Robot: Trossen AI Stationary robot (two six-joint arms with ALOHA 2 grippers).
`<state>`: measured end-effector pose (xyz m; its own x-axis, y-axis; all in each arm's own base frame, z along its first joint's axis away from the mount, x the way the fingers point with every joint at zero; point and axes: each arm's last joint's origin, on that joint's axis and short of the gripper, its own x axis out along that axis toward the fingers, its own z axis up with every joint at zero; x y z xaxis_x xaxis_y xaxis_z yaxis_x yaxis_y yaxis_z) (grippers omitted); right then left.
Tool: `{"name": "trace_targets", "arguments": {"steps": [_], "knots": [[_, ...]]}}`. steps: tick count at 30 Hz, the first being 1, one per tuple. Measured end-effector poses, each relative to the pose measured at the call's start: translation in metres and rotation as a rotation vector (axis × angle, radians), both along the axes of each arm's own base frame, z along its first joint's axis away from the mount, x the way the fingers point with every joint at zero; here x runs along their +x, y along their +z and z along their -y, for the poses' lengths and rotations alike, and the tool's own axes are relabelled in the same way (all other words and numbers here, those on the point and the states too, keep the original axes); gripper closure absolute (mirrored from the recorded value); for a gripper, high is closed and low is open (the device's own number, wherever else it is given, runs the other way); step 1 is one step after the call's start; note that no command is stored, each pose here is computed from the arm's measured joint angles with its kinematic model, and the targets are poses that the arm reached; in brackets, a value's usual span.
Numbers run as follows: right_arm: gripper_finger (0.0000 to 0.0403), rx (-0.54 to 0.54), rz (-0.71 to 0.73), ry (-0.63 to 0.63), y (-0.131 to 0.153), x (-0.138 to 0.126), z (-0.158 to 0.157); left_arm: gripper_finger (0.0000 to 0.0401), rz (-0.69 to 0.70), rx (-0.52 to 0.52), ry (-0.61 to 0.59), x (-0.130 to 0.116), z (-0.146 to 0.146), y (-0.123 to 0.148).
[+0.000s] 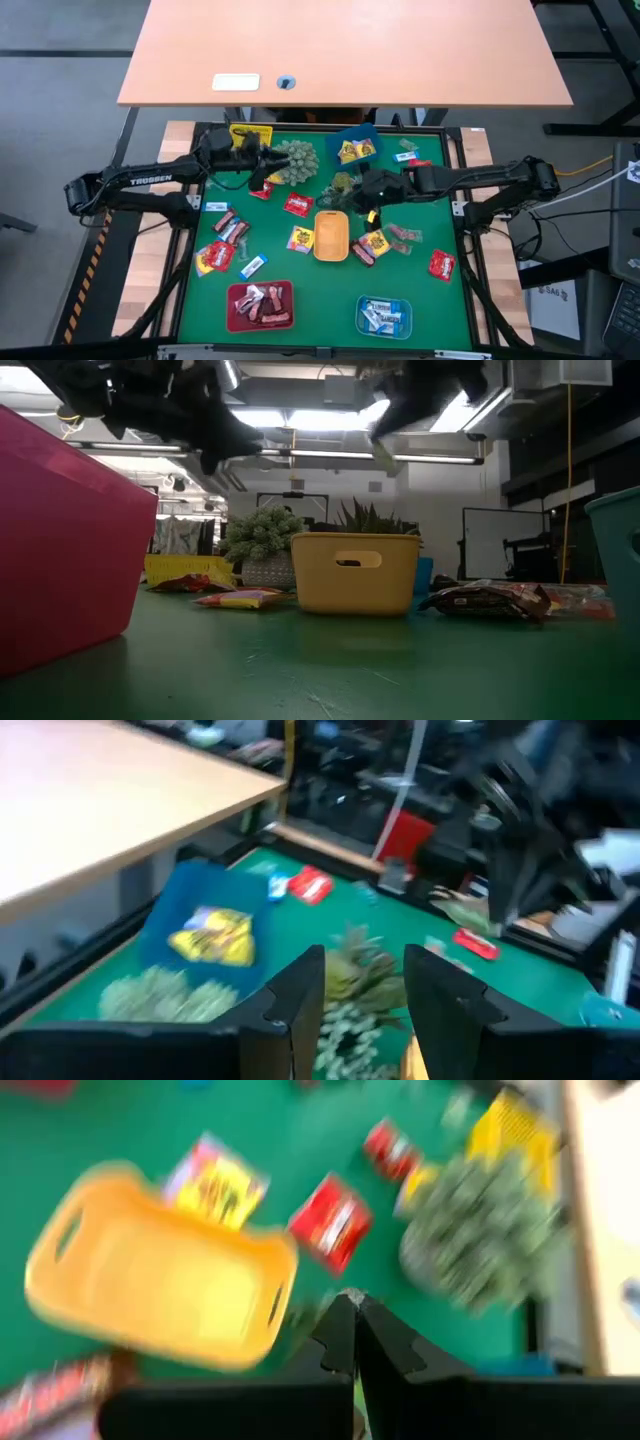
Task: Sort candy
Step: Put the green gummy into the yellow bin
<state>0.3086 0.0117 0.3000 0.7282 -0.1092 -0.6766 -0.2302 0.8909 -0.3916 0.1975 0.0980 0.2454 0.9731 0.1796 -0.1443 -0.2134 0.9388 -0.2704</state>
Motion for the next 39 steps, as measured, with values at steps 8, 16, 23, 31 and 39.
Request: {"name": "trace_targets", "arguments": {"steps": [8,16,23,31,39], "knots": [[0.0401,0.023,0.289,0.011,0.027,0.017,-0.001,0.0265,0.095,0.175,-0.12,0.015,0.033,0.012],[0.04,0.099,0.432,0.071,0.033,0.031,-0.004,0.0231,0.108,0.301,-0.14,0.022,0.059,0.014],[0.04,0.136,0.504,0.104,0.024,0.049,-0.007,0.0228,0.123,0.422,-0.145,0.029,0.075,0.014],[0.04,0.136,0.599,0.111,0.018,0.065,-0.008,0.0228,0.128,0.463,-0.194,0.037,0.086,0.009],[0.04,0.137,0.611,0.115,0.019,0.066,-0.008,0.0228,0.17,0.469,-0.158,0.04,0.088,0.011]]}}
